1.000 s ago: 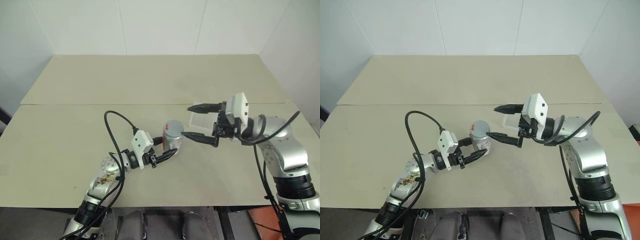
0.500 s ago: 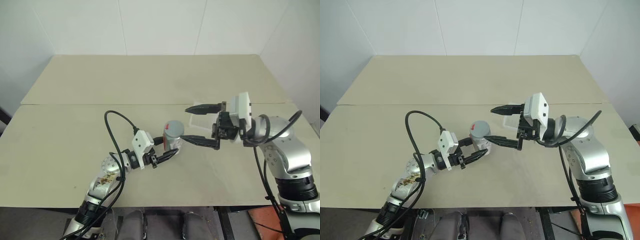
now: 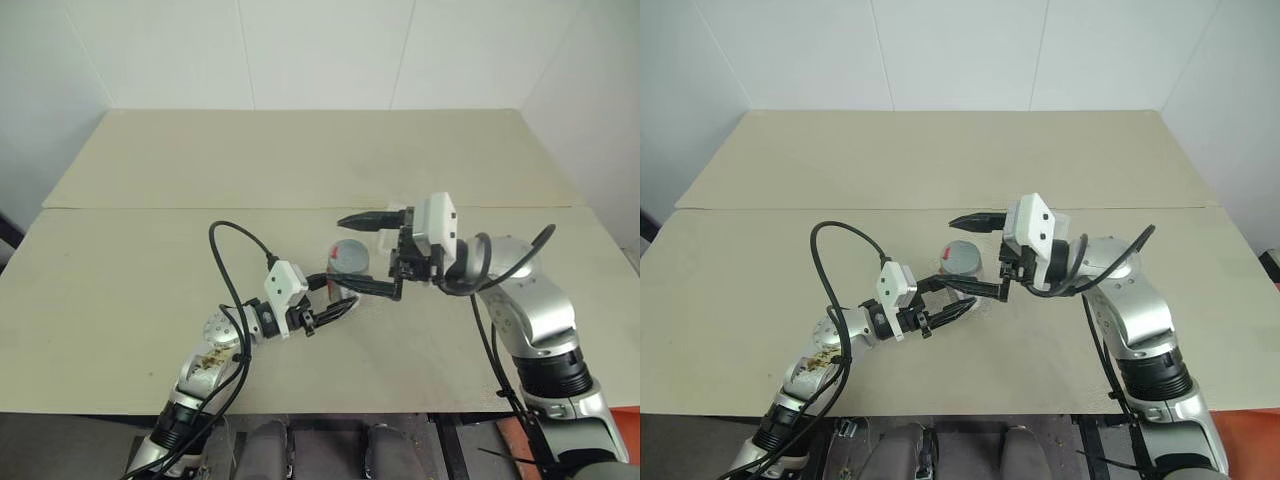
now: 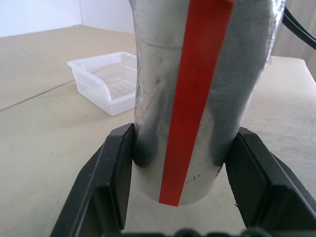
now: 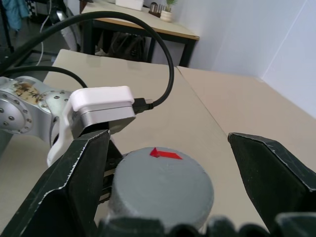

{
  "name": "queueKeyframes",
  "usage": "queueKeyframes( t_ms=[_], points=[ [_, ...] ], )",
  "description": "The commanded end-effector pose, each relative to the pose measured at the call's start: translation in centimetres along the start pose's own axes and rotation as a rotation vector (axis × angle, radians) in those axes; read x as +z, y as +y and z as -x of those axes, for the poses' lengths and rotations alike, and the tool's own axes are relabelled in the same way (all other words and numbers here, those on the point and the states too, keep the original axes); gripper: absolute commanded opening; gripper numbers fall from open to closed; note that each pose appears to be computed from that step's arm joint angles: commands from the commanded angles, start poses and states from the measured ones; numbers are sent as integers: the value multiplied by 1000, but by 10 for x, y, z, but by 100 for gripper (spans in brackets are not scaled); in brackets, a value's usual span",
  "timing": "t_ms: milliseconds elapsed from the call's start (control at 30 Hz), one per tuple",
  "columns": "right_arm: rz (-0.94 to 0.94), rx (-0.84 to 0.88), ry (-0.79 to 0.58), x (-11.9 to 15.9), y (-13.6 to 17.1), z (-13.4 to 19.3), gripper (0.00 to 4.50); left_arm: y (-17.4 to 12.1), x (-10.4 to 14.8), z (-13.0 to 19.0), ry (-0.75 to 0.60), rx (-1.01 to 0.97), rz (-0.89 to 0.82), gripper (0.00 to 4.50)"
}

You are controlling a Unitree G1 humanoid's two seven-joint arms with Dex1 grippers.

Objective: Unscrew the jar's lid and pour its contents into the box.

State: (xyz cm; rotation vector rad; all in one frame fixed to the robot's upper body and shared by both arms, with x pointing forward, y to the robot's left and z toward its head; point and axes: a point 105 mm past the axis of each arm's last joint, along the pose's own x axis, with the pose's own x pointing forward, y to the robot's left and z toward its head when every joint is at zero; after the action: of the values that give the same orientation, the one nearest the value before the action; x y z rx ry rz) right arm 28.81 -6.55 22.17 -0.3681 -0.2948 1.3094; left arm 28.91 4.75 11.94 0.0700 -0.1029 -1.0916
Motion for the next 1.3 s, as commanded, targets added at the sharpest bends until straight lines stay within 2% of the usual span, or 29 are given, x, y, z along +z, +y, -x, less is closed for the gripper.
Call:
queueKeyframes(
  t_ms=[33,633,1300],
  points=[
    [41,-11,-16,9,-5,2,445,-4,13,-1,-48,-7,-40,243],
    [30,-24,29,4,-7,20,445,-3,13,-2,-50,-16,-40,243],
    [-31,27,12,2,-1,19,445,-4,13,-2,-49,-15,-40,243]
  ],
)
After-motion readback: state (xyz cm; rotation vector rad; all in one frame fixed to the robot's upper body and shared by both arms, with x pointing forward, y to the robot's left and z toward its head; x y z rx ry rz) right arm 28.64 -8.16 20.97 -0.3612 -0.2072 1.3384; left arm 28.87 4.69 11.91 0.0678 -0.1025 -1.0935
